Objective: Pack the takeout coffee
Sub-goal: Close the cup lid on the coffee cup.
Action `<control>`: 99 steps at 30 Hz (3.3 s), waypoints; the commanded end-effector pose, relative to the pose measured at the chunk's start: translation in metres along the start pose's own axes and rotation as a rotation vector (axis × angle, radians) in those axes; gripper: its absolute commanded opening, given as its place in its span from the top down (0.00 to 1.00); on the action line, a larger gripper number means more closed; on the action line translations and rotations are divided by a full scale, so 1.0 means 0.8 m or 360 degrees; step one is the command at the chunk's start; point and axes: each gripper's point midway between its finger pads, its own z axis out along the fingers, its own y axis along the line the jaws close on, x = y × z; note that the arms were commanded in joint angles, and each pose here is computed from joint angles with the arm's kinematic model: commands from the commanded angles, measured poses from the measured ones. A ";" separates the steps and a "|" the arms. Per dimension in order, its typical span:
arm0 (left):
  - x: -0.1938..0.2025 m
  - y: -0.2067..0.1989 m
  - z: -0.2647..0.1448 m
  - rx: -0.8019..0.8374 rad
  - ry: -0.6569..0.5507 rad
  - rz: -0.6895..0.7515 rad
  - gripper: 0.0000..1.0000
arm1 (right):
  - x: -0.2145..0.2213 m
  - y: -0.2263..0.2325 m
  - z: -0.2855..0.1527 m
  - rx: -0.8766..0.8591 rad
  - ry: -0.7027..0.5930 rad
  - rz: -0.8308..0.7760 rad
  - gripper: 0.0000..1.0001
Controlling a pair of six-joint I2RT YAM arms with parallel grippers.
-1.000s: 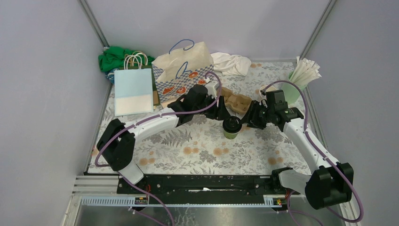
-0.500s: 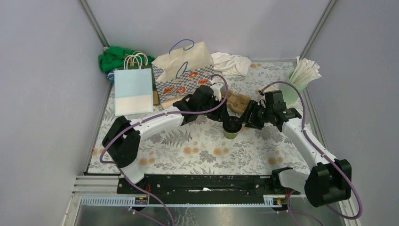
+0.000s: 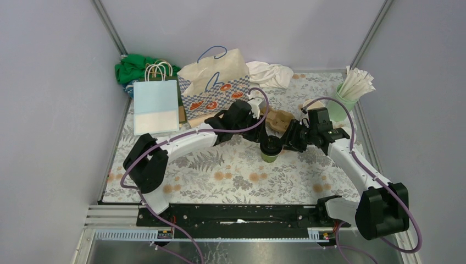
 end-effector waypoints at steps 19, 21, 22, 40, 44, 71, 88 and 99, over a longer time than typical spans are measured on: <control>0.003 -0.027 0.019 0.0124 0.0031 0.0029 0.59 | 0.025 -0.017 0.013 0.0014 0.0062 0.0054 0.58; 0.005 -0.028 0.019 0.0127 0.0036 0.0028 0.60 | 0.027 -0.017 0.013 0.0006 0.0066 0.0063 0.59; 0.008 -0.027 0.020 0.0125 0.0042 0.0025 0.60 | 0.029 -0.019 0.014 0.0010 0.0068 0.0066 0.60; 0.029 -0.030 0.018 0.0025 0.0021 0.0059 0.61 | 0.045 -0.046 0.023 0.0102 0.0075 0.0098 0.58; 0.028 -0.034 0.011 0.0012 0.0004 0.0070 0.61 | 0.048 -0.048 0.024 0.0098 0.0080 0.0098 0.58; -0.025 -0.055 -0.036 0.0135 -0.0108 0.0517 0.01 | 0.028 -0.032 0.015 0.0082 0.0048 0.0030 0.63; -0.008 -0.067 -0.025 0.0465 -0.0109 0.0960 0.01 | 0.026 -0.027 0.012 0.0070 0.0055 0.0007 0.65; 0.001 -0.060 0.006 0.0504 -0.0011 0.1037 0.04 | 0.026 -0.028 0.012 0.0073 0.0059 0.0008 0.65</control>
